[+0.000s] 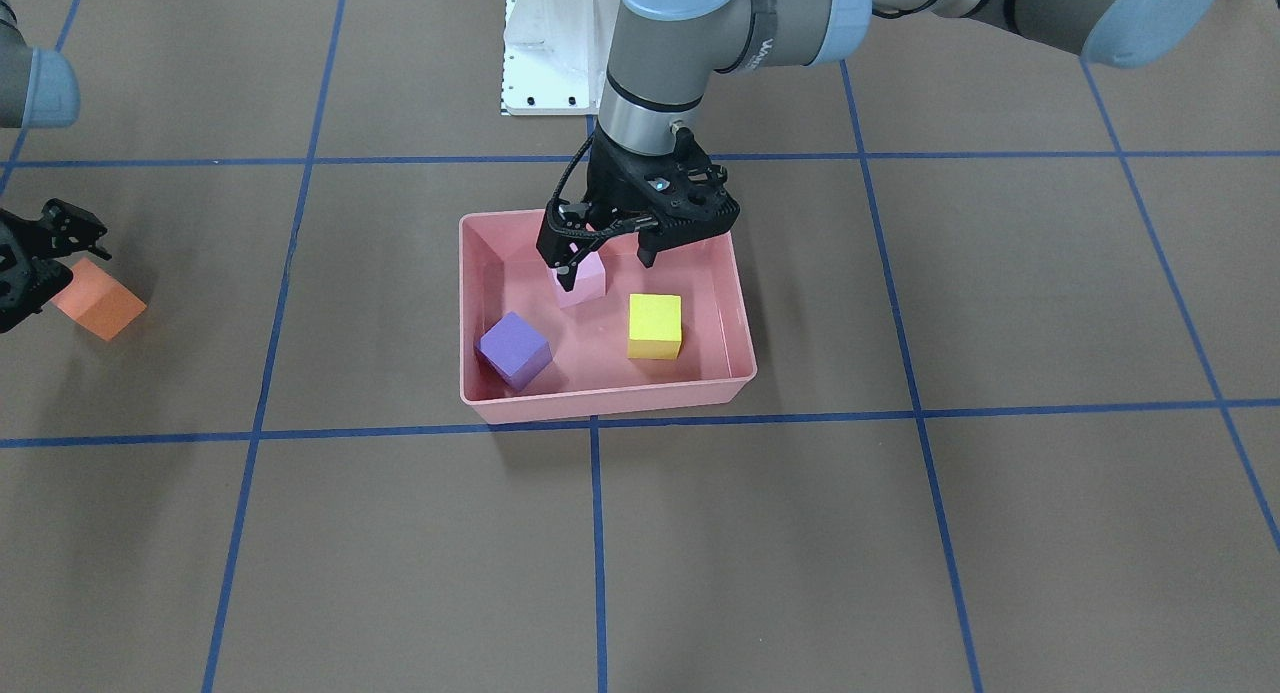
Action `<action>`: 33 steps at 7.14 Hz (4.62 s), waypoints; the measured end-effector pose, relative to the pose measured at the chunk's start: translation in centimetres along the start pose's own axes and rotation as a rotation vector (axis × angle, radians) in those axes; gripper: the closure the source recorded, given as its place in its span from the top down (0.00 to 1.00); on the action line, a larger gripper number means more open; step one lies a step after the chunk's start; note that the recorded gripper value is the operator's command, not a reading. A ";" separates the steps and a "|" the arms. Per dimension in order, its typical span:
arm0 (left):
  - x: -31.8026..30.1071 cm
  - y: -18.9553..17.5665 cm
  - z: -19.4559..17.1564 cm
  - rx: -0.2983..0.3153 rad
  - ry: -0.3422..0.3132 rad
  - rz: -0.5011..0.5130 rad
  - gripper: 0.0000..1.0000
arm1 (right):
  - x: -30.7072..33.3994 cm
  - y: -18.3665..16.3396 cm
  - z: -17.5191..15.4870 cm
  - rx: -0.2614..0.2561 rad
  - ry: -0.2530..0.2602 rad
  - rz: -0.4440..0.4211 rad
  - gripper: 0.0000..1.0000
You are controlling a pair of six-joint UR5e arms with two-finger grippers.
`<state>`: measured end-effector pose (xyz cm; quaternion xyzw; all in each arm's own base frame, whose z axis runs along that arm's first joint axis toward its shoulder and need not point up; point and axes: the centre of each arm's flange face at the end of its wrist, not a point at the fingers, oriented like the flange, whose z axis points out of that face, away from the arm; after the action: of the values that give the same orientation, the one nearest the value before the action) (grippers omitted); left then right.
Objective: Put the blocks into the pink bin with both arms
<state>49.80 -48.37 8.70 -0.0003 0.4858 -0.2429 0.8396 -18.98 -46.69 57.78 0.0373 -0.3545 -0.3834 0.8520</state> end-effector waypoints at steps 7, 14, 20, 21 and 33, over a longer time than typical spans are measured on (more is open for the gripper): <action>-0.4 0.0 -0.4 0.001 0.006 0.037 1.00 | -0.5 -1.5 1.6 -0.026 0.003 0.050 0.00; -25.6 -19.4 -7.1 0.101 -0.329 0.671 1.00 | -14.3 -18.2 -19.9 0.275 -0.127 0.567 0.00; -51.0 -35.4 -14.2 -0.056 -0.215 0.624 1.00 | -34.6 -32.0 -16.2 0.280 -0.088 0.661 1.00; -53.0 -36.2 -15.0 -0.051 -0.214 0.602 1.00 | -36.0 -32.5 -16.0 0.292 -0.100 0.676 1.00; -64.0 -37.9 -14.1 0.013 -0.243 0.604 1.00 | 2.9 -1.6 -17.6 0.157 0.098 0.471 1.00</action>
<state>-3.41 -52.34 62.47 0.1202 0.3587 0.0161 0.9256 -7.57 -53.43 45.80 0.0383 -0.3403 -0.1434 0.9285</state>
